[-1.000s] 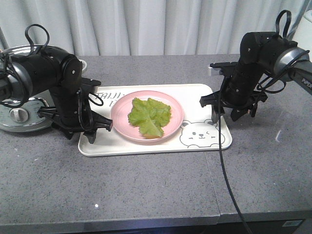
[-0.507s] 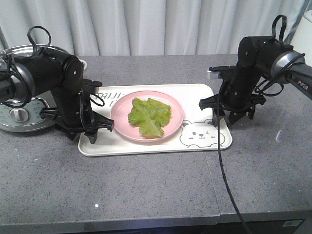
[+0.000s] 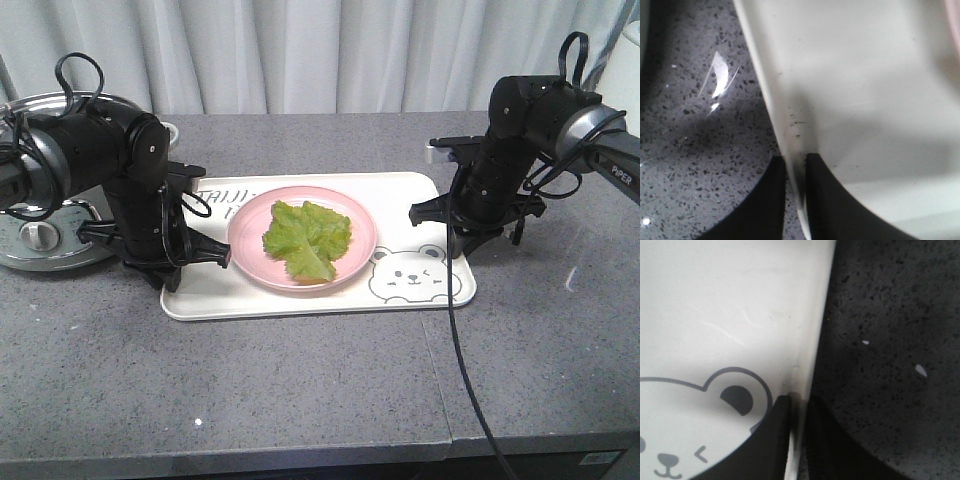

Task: Transfer vegetables to tray and serve
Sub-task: 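Lower both grippers onto the tray's side edges and grasp them, then lift the tray with both grippers toward the robot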

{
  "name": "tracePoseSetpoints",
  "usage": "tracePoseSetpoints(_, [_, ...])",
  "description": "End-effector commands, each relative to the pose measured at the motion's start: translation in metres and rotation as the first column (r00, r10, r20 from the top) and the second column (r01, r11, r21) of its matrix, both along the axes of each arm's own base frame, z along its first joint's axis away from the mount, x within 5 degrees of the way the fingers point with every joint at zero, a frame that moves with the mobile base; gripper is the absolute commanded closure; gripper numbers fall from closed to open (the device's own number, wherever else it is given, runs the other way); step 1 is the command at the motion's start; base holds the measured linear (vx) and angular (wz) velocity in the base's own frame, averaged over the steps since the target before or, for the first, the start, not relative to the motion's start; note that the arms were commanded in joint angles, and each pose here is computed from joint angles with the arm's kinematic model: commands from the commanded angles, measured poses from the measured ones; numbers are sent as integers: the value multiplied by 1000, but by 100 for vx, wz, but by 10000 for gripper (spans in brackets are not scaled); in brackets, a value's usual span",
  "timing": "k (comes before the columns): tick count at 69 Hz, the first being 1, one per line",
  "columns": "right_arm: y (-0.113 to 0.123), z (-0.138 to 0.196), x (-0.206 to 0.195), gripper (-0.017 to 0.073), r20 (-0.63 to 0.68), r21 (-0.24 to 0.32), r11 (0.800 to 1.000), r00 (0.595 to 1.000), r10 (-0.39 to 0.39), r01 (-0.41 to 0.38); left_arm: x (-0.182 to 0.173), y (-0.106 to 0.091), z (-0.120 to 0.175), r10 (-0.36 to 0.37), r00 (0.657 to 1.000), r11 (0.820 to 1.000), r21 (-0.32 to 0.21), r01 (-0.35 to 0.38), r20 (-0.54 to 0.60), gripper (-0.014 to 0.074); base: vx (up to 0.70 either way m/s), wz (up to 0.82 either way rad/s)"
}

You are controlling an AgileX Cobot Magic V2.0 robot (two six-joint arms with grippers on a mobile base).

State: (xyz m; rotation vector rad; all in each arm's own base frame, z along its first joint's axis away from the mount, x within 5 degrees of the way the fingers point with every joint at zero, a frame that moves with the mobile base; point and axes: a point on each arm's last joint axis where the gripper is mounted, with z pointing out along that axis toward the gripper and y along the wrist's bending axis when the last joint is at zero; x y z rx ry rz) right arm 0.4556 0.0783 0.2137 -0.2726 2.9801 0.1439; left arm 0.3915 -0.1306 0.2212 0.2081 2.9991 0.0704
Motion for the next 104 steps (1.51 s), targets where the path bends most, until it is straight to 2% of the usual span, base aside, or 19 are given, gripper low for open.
tracePoseSetpoints(1, [-4,32,-7,554,32,4,1000,999,6,-6,-1,-2,14,-23,999,1000,-21,24,43,601,0,0])
tracePoseSetpoints(26, [-4,32,-8,566,33,4,1000,999,7,-7,-1,-4,15,-74,996,997,-17,74,42,601,0,0])
tracePoseSetpoints(41, [-4,38,-9,566,47,2,1000,999,8,-8,-1,-8,21,-93,993,993,-69,98,75,600,0,0])
tracePoseSetpoints(52, [-8,51,-12,565,76,2,1000,997,1,-1,-1,-14,39,-104,983,987,-103,120,148,601,0,0])
tracePoseSetpoints(58, [-12,58,-14,565,91,10,1000,996,-9,8,0,-17,50,-93,982,983,-139,116,164,601,0,0])
tracePoseSetpoints(70, [-21,76,-19,565,129,18,999,991,-30,27,2,-20,67,-86,979,978,-171,118,183,601,0,0])
tracePoseSetpoints(88, [-37,104,-30,565,193,30,998,979,-65,60,-2,-25,93,-98,967,973,-182,143,234,601,0,0])
tracePoseSetpoints(104, [-35,130,-42,565,252,62,998,967,-45,31,-7,-30,111,-112,960,968,-188,164,258,601,0,0])
